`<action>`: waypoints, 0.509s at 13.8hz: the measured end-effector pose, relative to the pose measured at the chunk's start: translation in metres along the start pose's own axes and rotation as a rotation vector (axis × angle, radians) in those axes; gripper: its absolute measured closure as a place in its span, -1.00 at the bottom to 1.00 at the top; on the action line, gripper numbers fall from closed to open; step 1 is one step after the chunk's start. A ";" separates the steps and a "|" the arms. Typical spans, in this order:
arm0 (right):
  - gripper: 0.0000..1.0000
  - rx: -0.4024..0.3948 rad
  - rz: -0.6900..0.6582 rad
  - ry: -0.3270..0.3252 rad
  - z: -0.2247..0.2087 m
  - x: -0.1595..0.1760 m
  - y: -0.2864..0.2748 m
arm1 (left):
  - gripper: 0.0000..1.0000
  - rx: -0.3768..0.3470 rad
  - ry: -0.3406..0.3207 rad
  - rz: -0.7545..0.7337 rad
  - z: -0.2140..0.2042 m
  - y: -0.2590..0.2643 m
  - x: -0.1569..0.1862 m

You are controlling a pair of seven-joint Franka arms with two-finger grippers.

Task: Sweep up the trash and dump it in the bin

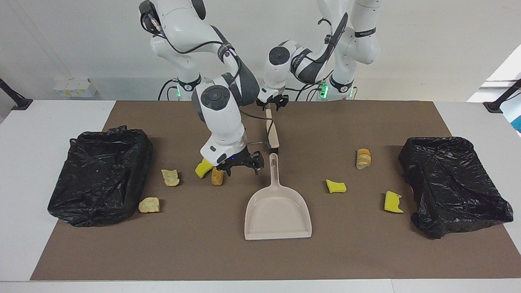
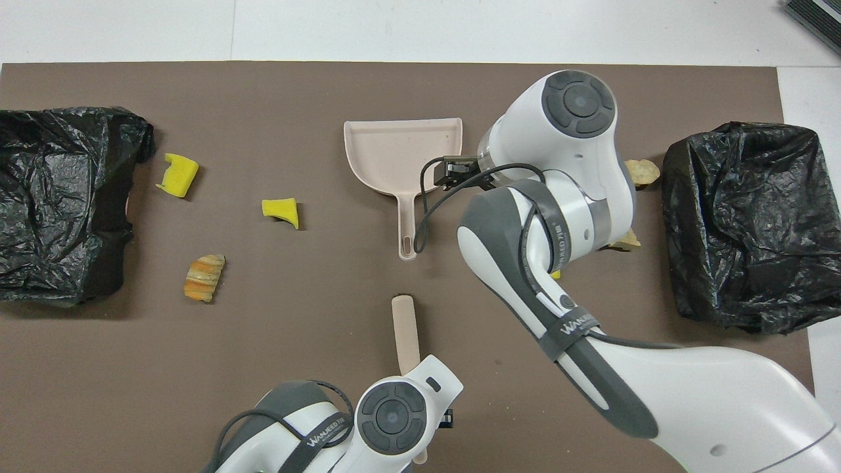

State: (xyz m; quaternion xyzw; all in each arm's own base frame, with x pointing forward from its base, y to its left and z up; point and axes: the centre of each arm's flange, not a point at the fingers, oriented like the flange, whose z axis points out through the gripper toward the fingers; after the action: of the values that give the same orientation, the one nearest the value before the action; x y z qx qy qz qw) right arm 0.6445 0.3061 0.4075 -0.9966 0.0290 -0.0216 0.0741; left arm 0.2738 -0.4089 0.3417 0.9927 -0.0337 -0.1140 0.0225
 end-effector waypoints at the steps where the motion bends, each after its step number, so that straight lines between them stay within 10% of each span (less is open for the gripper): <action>1: -1.00 0.003 0.012 -0.003 0.012 -0.004 -0.018 | 0.23 0.000 0.000 -0.001 0.000 0.000 0.000; 7: -0.89 -0.056 -0.039 0.016 0.055 -0.026 -0.074 | 0.48 0.013 -0.023 -0.031 -0.002 -0.010 0.007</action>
State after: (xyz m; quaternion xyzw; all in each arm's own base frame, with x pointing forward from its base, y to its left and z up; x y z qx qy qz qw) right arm 0.6254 0.3892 0.3633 -0.9984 0.0107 -0.0300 0.0457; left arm 0.2819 -0.3990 0.3417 0.9918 -0.0191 -0.1256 0.0141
